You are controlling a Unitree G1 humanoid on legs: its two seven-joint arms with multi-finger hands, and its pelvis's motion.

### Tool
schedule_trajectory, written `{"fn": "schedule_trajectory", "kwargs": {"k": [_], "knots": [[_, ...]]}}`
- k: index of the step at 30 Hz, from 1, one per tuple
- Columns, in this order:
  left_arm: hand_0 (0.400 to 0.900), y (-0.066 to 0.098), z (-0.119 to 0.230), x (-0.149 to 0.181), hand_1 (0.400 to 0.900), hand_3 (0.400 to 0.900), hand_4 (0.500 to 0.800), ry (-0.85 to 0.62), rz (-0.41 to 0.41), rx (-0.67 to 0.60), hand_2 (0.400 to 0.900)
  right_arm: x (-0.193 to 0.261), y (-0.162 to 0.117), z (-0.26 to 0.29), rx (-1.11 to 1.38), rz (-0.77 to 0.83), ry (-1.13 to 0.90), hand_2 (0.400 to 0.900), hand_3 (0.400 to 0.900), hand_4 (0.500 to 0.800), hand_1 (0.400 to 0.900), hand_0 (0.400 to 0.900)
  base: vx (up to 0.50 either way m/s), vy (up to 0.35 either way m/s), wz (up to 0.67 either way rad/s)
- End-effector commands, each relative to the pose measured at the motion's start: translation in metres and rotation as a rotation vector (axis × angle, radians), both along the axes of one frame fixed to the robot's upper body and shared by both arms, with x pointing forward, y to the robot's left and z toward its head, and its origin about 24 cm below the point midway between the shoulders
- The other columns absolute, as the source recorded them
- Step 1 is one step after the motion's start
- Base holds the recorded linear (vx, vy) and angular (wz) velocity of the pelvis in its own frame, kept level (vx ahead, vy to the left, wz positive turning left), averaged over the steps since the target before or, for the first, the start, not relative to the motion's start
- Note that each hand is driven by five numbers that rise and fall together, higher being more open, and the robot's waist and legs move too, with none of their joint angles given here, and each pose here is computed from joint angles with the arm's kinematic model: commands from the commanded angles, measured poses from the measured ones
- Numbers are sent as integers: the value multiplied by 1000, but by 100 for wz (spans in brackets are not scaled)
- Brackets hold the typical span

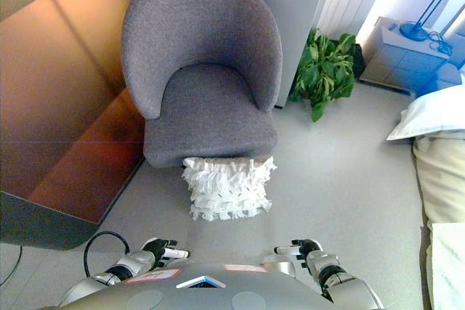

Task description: Pick up the pillow and put it on the sofa.

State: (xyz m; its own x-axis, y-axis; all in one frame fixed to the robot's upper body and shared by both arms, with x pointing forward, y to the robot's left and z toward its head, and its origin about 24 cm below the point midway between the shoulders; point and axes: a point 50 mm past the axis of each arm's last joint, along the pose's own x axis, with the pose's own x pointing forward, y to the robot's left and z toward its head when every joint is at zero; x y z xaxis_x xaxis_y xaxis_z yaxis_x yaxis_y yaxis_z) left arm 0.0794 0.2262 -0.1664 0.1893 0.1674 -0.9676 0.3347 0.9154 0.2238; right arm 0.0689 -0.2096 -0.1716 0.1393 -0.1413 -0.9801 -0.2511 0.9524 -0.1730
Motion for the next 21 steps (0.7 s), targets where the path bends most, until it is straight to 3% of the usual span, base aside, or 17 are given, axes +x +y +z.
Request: {"fn": "schedule_trajectory", "kwargs": {"k": [1, 4, 21], "knots": [[900, -14, 0, 15, 900, 900, 800, -38, -45, -32, 900, 1, -14, 2, -63, 54, 43, 900, 900, 800, 900, 900, 0, 0, 0], [900, -16, -1, 12, 900, 900, 800, -1, -60, -74, 900, 1, -15, 2, -61, 56, 45, 900, 900, 800, 900, 900, 0, 0, 0], [900, -13, 1, 16, 900, 900, 800, -35, -17, -46, 900, 4, -15, 3, -82, 69, 28, 900, 900, 800, 900, 900, 1, -5, 0]]}}
